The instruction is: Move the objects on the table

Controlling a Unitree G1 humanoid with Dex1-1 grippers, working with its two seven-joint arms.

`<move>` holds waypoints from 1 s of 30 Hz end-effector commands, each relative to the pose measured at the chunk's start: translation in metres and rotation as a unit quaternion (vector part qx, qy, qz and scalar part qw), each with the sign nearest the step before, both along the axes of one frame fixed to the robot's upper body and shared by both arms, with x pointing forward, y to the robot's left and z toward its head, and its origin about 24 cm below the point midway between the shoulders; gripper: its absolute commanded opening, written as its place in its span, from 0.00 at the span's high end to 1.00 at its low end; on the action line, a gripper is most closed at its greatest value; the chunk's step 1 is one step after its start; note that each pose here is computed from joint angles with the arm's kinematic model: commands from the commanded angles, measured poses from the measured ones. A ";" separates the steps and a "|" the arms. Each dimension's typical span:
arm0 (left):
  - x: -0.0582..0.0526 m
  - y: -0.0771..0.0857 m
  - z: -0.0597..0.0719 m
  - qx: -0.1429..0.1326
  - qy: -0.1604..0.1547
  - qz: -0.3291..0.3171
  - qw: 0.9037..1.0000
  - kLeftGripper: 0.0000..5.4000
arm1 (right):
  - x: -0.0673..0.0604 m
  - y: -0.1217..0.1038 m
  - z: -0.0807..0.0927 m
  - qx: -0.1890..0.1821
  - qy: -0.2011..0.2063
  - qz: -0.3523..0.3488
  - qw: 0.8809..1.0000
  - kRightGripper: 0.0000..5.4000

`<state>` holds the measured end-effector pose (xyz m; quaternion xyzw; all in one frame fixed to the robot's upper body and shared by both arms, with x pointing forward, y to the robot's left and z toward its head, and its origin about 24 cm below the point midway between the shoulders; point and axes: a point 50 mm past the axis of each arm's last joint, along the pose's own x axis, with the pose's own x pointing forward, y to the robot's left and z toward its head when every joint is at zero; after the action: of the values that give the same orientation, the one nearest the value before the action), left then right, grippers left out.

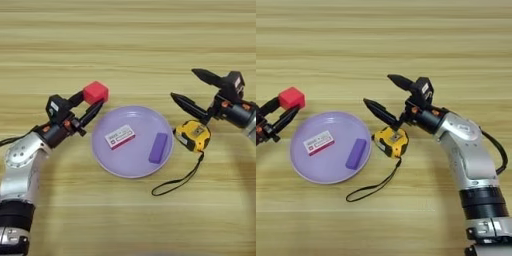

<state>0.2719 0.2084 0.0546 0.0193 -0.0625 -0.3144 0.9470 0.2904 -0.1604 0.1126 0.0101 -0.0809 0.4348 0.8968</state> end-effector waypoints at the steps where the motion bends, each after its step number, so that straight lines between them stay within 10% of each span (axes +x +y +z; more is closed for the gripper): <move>1: -0.008 0.014 -0.014 0.017 0.043 0.040 0.998 0.58 | 0.009 -0.005 -0.001 0.024 0.002 -0.043 0.999 0.00; 16: -0.013 0.008 -0.043 0.030 0.125 0.099 0.987 0.58 | 0.017 -0.008 0.002 0.060 -0.011 -0.089 0.994 0.00; 30: -0.012 0.001 -0.048 0.046 0.134 0.078 0.987 0.58 | 0.018 -0.005 0.009 0.067 -0.022 -0.082 0.994 0.00</move>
<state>0.2580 0.2105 0.0062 0.0167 0.0786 -0.2355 0.9686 0.3054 -0.1672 0.1124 0.0523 -0.1139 0.3492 0.9286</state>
